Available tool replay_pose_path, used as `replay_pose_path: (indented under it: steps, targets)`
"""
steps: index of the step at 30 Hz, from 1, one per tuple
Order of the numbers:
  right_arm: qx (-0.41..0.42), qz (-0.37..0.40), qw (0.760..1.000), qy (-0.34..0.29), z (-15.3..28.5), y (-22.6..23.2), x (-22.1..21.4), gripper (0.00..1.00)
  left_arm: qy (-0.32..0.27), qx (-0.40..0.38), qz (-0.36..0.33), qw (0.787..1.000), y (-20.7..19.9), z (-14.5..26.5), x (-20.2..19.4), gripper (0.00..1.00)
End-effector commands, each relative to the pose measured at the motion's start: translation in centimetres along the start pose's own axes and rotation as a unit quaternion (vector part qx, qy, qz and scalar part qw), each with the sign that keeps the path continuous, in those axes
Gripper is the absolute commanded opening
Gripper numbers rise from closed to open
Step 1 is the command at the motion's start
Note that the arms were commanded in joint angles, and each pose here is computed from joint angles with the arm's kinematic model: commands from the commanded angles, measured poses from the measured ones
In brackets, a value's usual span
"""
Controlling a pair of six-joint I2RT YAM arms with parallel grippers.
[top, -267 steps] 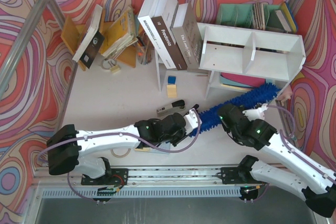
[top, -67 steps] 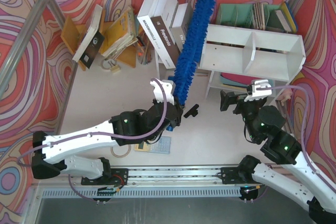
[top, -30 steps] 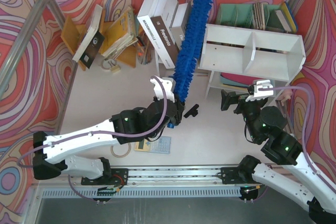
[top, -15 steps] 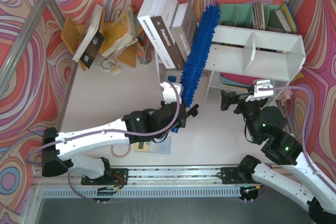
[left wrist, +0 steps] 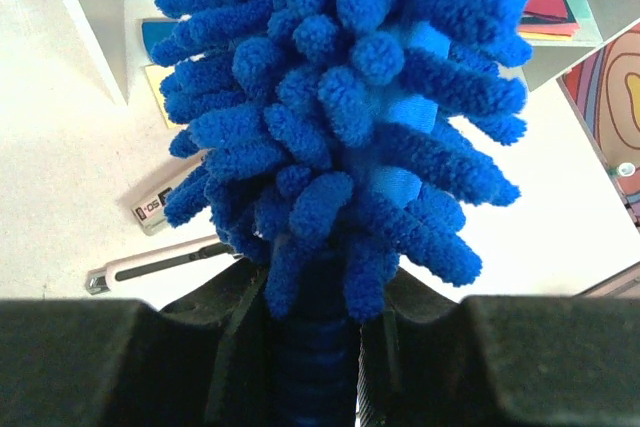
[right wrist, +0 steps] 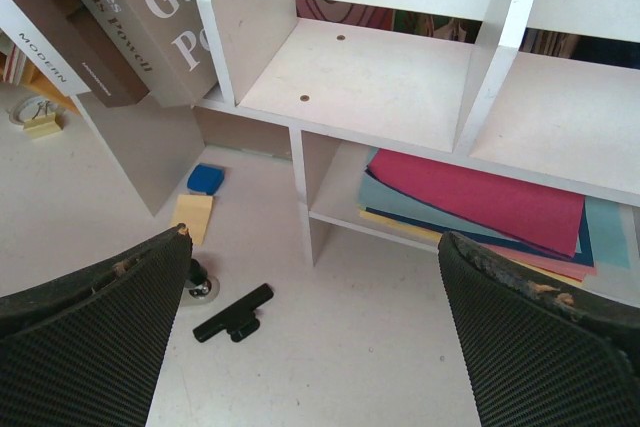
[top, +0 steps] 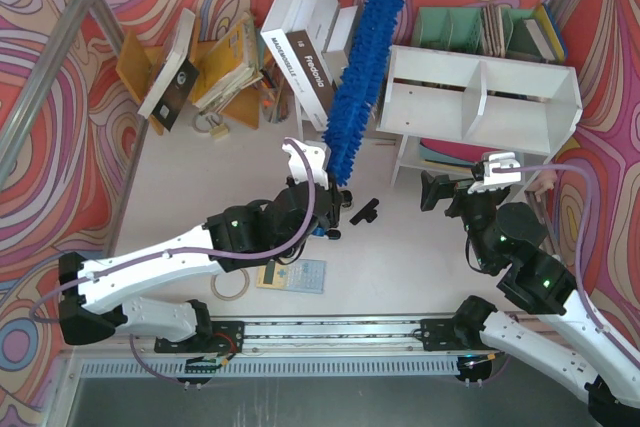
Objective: Dust the bookshelf with a duster
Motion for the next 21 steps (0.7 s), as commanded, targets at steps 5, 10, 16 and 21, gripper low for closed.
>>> replay_pose_path:
  steps: [5,10,16,21]
  targets:
    - [-0.007,-0.003,1.0,0.002,0.1,-0.2,-0.1,0.99,0.024,0.012,0.024,0.999,-0.1,-1.9,-2.2,0.0]
    - [-0.008,-0.003,1.0,0.002,0.1,-0.2,-0.1,0.99,0.067,-0.001,0.022,0.997,-0.9,-3.1,-4.1,0.0]
    - [-0.007,-0.004,1.0,0.002,0.2,-0.3,-0.1,0.99,0.084,-0.007,0.017,0.996,-1.4,-3.7,-4.8,0.0]
    - [-0.008,-0.004,1.0,0.002,0.2,-0.3,-0.1,0.99,0.051,-0.009,0.01,0.999,-1.3,-2.3,-1.9,0.0]
Point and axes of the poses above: each gripper's point midway between its finger pads, its own z axis back along the fingers, its own y axis along the line the jaws close on, x = y × z, the point moved 10 cm from there along z, back along the fingers
